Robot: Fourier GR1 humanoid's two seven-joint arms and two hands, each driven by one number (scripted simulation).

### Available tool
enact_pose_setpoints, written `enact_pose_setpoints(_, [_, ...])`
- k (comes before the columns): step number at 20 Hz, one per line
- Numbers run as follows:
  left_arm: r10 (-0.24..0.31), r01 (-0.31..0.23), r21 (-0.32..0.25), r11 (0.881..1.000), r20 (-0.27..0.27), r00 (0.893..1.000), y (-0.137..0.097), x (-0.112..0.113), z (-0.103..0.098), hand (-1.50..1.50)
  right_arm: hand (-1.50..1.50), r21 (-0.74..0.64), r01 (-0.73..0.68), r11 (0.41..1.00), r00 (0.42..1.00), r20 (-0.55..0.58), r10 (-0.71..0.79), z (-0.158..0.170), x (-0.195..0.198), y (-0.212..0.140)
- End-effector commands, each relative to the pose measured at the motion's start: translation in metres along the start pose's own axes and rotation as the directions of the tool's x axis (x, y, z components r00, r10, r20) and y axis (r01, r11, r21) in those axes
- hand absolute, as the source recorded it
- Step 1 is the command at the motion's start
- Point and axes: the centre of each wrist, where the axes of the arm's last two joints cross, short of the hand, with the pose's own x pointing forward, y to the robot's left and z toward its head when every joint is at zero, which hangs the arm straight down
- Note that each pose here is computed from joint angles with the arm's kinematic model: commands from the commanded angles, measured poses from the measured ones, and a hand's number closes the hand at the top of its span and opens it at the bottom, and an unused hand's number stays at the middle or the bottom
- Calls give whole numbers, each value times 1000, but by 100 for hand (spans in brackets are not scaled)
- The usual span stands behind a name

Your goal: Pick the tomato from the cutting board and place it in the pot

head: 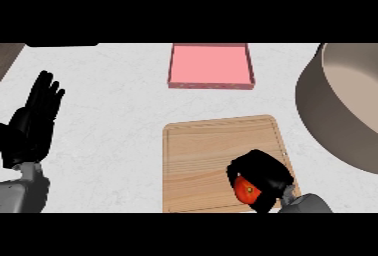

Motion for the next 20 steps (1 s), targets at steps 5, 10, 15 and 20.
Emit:
enact_pose_setpoints(5, [5,-5,-22,1000,21,1000,-4,-3,12,0,150,-198,74,977,981,-162,-108,82,55,8])
enact_pose_setpoints(10, [2,-2,-5,1000,11,1000,-2,1,6,0,150,-555,136,821,963,-121,-242,116,74,-22])
enact_pose_setpoints(15, [7,-7,-10,1000,11,1000,-4,9,3,0,150,-799,97,593,950,-103,-294,161,90,-50])
enact_pose_setpoints(20, [14,-14,-21,1000,8,1000,-8,7,7,0,150,-882,26,471,935,-146,-324,187,75,-61])
